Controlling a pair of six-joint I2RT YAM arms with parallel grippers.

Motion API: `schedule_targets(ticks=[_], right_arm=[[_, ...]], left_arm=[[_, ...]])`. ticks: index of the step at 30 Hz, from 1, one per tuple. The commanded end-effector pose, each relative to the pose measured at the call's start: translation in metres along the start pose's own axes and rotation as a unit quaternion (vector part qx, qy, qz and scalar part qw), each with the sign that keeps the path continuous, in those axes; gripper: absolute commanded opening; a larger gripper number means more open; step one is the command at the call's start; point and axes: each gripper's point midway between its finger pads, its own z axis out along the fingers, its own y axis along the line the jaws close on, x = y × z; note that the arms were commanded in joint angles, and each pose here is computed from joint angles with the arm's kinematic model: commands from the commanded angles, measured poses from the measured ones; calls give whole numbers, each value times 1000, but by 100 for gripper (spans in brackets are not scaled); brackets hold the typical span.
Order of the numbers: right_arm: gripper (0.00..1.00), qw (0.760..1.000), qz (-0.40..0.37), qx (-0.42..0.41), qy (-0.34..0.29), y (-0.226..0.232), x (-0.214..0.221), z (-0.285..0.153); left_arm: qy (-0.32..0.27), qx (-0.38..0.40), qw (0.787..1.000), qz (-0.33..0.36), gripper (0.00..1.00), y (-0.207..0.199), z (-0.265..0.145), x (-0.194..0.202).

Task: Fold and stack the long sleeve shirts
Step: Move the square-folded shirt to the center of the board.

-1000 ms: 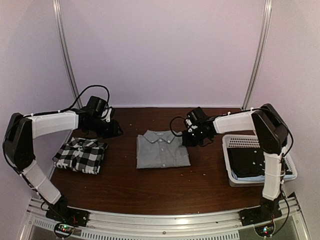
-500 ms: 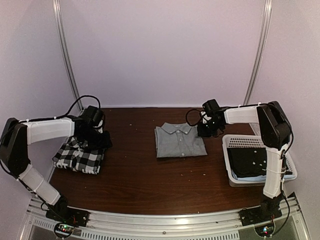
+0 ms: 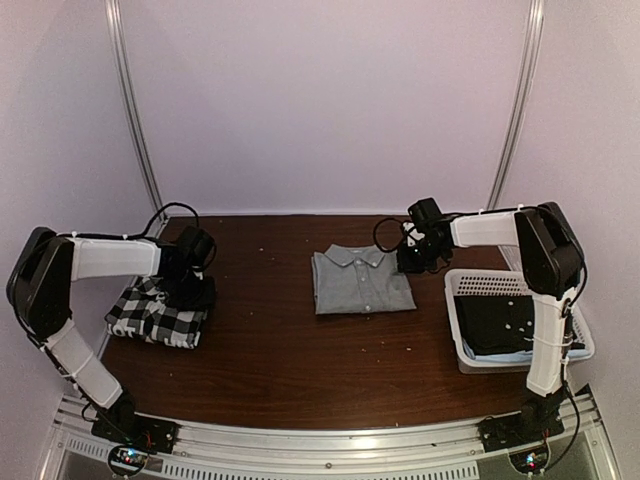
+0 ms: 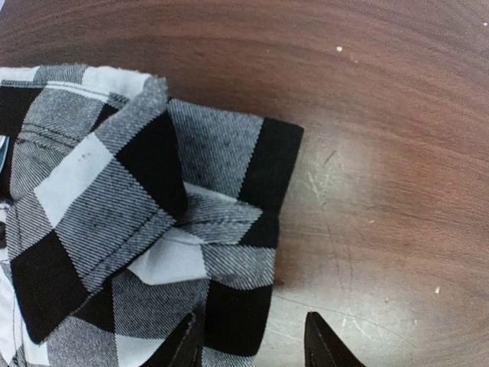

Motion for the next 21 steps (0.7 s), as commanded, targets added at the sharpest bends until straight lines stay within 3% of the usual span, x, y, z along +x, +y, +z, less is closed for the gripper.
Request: schedule_targets(ticks=[1, 13, 19, 21], right_arm=[[0, 1000, -2, -9, -5, -2, -5, 1], [0, 1000, 2, -19, -8, 0, -5, -3], [0, 1000, 1, -21, -8, 0, -5, -3], [0, 1000, 1, -22, -8, 1, -6, -4]], left_arm=[[-2, -28, 1000, 13, 45, 6, 10, -7], [31, -63, 996, 50, 25, 7, 43, 0], [35, -53, 996, 61, 1, -4, 47, 0], [30, -39, 997, 66, 0, -16, 44, -4]])
